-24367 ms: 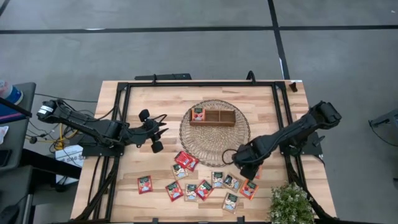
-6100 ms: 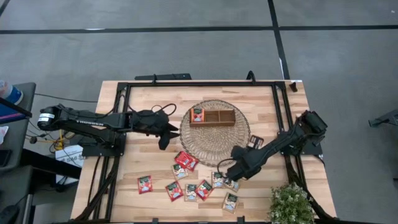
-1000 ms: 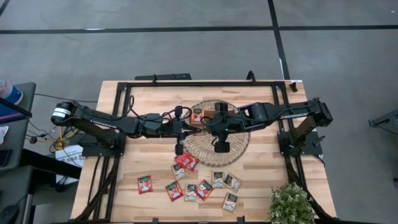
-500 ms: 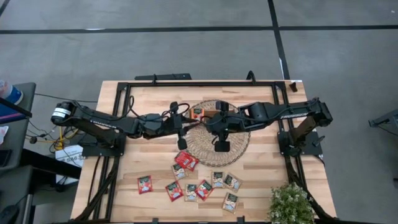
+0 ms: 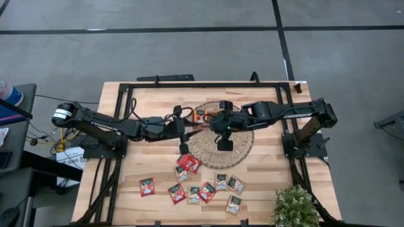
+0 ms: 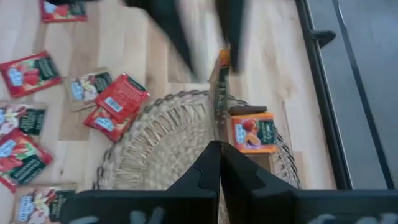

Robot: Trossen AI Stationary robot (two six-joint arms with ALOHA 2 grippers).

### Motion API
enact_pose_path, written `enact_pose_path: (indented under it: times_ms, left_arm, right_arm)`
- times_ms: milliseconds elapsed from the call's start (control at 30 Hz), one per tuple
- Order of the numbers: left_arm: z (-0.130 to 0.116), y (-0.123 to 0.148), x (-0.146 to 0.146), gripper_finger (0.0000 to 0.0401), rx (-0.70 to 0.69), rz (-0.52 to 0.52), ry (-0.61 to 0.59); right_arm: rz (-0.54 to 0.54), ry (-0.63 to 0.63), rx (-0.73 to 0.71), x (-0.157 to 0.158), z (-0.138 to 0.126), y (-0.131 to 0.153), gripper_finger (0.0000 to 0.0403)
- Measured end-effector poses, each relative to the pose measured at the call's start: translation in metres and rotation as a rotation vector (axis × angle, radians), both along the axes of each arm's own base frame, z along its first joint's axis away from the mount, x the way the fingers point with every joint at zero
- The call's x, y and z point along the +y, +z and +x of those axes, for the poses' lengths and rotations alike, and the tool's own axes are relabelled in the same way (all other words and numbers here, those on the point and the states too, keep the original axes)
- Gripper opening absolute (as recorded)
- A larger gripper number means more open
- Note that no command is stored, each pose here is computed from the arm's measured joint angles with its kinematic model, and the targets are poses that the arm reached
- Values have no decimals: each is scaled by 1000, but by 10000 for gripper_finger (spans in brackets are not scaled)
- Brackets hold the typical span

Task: Pick & Place Tea
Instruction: Put the orange tea bag into the left section of the wooden organizer

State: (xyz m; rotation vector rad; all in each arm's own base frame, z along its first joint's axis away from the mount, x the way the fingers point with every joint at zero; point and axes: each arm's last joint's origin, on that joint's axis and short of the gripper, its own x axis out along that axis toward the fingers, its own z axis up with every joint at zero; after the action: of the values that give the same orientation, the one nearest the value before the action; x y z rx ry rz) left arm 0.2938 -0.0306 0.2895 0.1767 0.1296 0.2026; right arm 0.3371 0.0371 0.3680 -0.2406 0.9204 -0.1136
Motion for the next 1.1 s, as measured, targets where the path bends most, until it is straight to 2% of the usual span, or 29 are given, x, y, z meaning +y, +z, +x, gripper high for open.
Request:
enact_pose_path:
  times_ms: [100,200,333,433,633,833,967,1100]
  left_arm:
    - [-3,-10,-12,121,105,-2,-86]
    - [-10,-18,-24,131,202,-6,-116]
    - [-22,-10,-31,133,198,-97,-107]
    - [-37,0,-32,133,196,-147,-112]
    - [-77,8,-22,133,111,-236,-108]
    - [-113,-23,-12,133,-7,-349,-127]
    - [-127,-41,-8,133,-98,-389,-142]
    - [-132,-39,-4,133,-145,-389,-143]
  right_arm:
    - [34,-4,14,-9,0,-1,0]
    - [40,-32,16,-20,1,-1,0]
    - [77,-51,17,-38,2,-3,0]
    - [106,-57,17,-52,6,-16,0]
    - [144,-56,7,-80,11,-49,0]
    - [184,-27,-110,-108,17,-70,0]
    - [215,-36,-145,-125,25,-81,0]
    - [251,-57,-81,-139,33,-106,0]
